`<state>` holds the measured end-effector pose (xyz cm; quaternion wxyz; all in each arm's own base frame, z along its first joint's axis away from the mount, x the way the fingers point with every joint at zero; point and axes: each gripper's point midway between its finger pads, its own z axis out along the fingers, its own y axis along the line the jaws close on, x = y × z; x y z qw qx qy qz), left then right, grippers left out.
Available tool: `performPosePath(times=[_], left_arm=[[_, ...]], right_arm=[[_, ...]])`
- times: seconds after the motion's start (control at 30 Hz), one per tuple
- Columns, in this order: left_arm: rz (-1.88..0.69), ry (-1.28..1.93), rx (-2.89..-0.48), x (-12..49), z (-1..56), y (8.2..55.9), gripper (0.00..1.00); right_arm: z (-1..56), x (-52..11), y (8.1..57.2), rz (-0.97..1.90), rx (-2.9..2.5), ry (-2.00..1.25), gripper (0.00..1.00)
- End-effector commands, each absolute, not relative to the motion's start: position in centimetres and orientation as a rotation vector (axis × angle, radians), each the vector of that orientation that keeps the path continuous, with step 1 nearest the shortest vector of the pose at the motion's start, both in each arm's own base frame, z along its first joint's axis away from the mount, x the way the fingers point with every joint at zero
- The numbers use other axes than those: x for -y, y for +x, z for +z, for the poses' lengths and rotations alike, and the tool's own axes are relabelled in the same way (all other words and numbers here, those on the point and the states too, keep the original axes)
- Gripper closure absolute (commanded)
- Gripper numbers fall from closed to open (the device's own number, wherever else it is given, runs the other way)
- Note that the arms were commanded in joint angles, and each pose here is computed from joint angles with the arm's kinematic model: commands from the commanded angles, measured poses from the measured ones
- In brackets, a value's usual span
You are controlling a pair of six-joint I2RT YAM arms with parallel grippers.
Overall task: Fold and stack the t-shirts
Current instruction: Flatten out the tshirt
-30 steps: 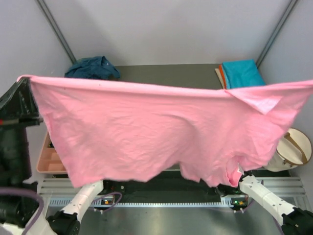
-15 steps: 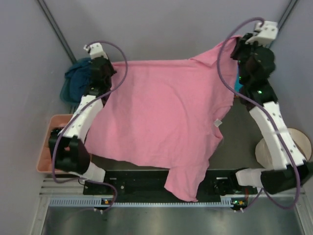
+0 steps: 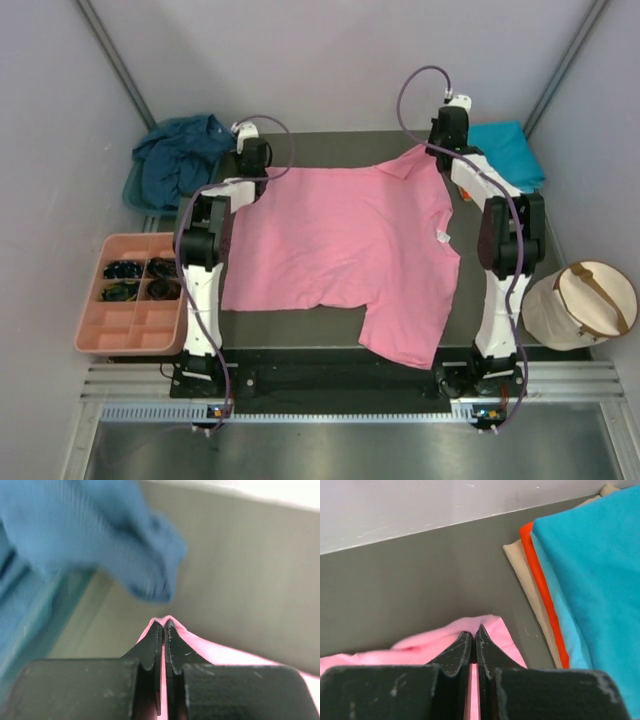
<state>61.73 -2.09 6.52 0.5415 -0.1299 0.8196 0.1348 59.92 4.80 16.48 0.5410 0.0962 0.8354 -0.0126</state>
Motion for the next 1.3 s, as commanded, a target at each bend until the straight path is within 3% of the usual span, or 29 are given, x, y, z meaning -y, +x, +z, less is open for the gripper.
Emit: performPosePath(times=[0.0, 0.27, 0.33, 0.37, 0.4, 0.47, 0.5, 0.6, 0.67, 0.7, 1.0, 1.27], left_arm=[[0.309, -0.330, -1.743, 2.1, 13.2, 65.9, 1.00], [0.324, -0.307, -1.725, 2.2, 12.7, 67.6, 1.00], [0.338, -0.300, -1.733, 2.2, 12.1, 67.7, 1.00], [0.340, -0.305, -1.729, 2.0, 12.3, 67.8, 0.92], [0.348, -0.304, -1.730, 1.9, 12.2, 67.8, 0.87], [0.385, -0.319, -1.725, 1.4, 12.2, 67.6, 0.75], [0.398, -0.330, -1.712, 1.1, 12.8, 67.5, 0.59], [0.456, -0.376, -1.678, 0.0, 14.1, 66.7, 0.28], [0.487, -0.413, -1.651, -0.8, 14.8, 66.1, 0.16], [0.494, -0.423, -1.633, -0.9, 15.8, 65.8, 0.01], [0.351, -0.459, -1.586, 0.7, 20.9, 62.6, 0.01], [0.261, -0.457, -1.643, 5.5, 20.7, 55.0, 0.01]], right_arm=[[22.6, -5.0, 63.0, 0.045, -1.842, 0.261, 1.00], [20.6, -5.4, 64.5, 0.059, -1.883, 0.256, 1.00], [19.9, -5.4, 64.7, 0.066, -1.900, 0.255, 0.88], [20.0, -5.5, 64.9, 0.072, -1.895, 0.255, 0.79], [19.9, -5.3, 65.1, 0.075, -1.894, 0.259, 0.65], [20.0, -5.1, 65.2, 0.076, -1.891, 0.265, 0.54], [20.3, -4.8, 65.2, 0.061, -1.880, 0.275, 0.47], [21.6, -4.2, 65.0, 0.030, -1.854, 0.270, 0.39], [22.8, -4.1, 64.4, 0.023, -1.837, 0.256, 0.39], [23.3, -4.1, 64.3, 0.022, -1.825, 0.254, 0.38], [25.0, -7.0, 60.1, 0.213, -1.865, 0.151, 0.33], [20.9, -13.9, 57.6, 0.638, -2.026, 0.093, 0.32]])
